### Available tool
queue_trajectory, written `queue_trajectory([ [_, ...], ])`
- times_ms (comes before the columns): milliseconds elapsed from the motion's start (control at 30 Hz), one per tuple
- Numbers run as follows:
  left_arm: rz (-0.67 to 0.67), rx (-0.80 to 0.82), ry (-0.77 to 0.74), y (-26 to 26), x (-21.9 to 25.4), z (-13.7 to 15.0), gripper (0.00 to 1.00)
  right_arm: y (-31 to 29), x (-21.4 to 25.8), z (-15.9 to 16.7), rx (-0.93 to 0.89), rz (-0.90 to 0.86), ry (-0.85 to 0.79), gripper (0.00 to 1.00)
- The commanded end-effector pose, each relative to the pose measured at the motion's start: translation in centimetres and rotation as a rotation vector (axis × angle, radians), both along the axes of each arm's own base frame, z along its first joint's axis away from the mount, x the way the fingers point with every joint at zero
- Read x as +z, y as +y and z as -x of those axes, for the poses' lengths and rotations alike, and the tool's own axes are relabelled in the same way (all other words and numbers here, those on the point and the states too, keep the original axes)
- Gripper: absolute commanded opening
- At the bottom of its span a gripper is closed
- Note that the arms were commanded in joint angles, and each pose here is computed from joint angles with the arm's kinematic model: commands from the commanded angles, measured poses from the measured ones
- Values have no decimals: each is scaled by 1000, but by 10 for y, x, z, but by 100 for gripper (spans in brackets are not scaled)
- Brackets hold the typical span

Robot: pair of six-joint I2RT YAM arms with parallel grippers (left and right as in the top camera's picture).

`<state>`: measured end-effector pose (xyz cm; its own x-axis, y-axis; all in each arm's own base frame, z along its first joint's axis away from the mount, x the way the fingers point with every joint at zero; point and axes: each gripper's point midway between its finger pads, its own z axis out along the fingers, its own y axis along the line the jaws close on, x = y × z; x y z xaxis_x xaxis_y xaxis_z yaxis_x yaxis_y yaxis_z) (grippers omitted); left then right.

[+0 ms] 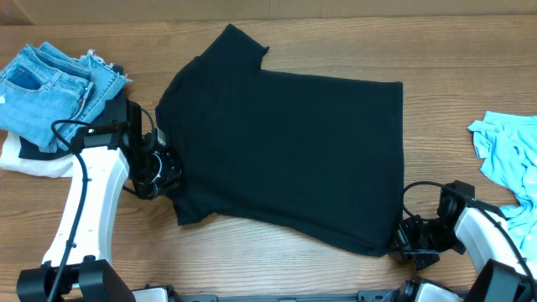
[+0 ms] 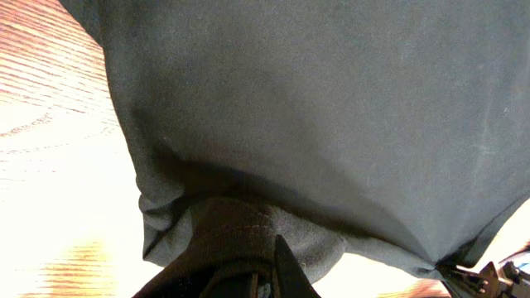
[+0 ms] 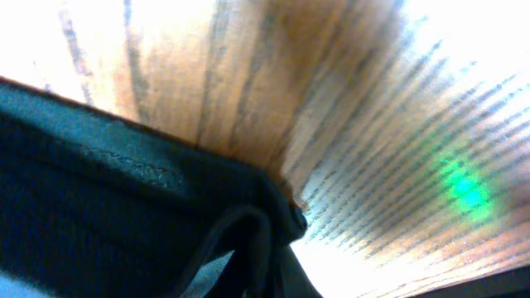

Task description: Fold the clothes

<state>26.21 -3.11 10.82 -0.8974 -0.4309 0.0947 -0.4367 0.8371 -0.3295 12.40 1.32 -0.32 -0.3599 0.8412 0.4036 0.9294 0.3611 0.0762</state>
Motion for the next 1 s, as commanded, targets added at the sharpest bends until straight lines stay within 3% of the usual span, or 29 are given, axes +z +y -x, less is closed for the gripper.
queue_trajectory([
  [0,4,-21,-45,0,8,-6,4,6,6,-14,45,-51,-87,4],
  [200,1,-64,-60,0,17,-7,4,12,45,-53,198,-145,-289,5],
  [467,-107,-233,-355,13,51,-63,4,-7,69,-115,236,-61,-537,9],
  [667,-155,-282,-449,17,56,-83,4,-21,79,-158,212,24,-701,12],
  [700,-156,-285,-447,17,55,-83,4,-18,80,-162,227,28,-718,15],
  [733,-155,-286,-442,17,53,-83,5,-17,81,-165,238,32,-733,32],
  [767,-154,-286,-438,17,52,-83,13,-16,82,-167,247,35,-744,69],
  [800,-157,-299,-439,18,51,-84,33,-16,83,-169,249,39,-755,76],
  [833,-175,-316,-443,20,50,-84,55,-17,84,-171,244,42,-761,78],
  [867,-248,-301,-427,33,48,-85,60,-17,84,-172,244,44,-766,78],
  [967,-269,-294,-413,37,47,-84,62,-14,83,-168,257,29,-754,79],
])
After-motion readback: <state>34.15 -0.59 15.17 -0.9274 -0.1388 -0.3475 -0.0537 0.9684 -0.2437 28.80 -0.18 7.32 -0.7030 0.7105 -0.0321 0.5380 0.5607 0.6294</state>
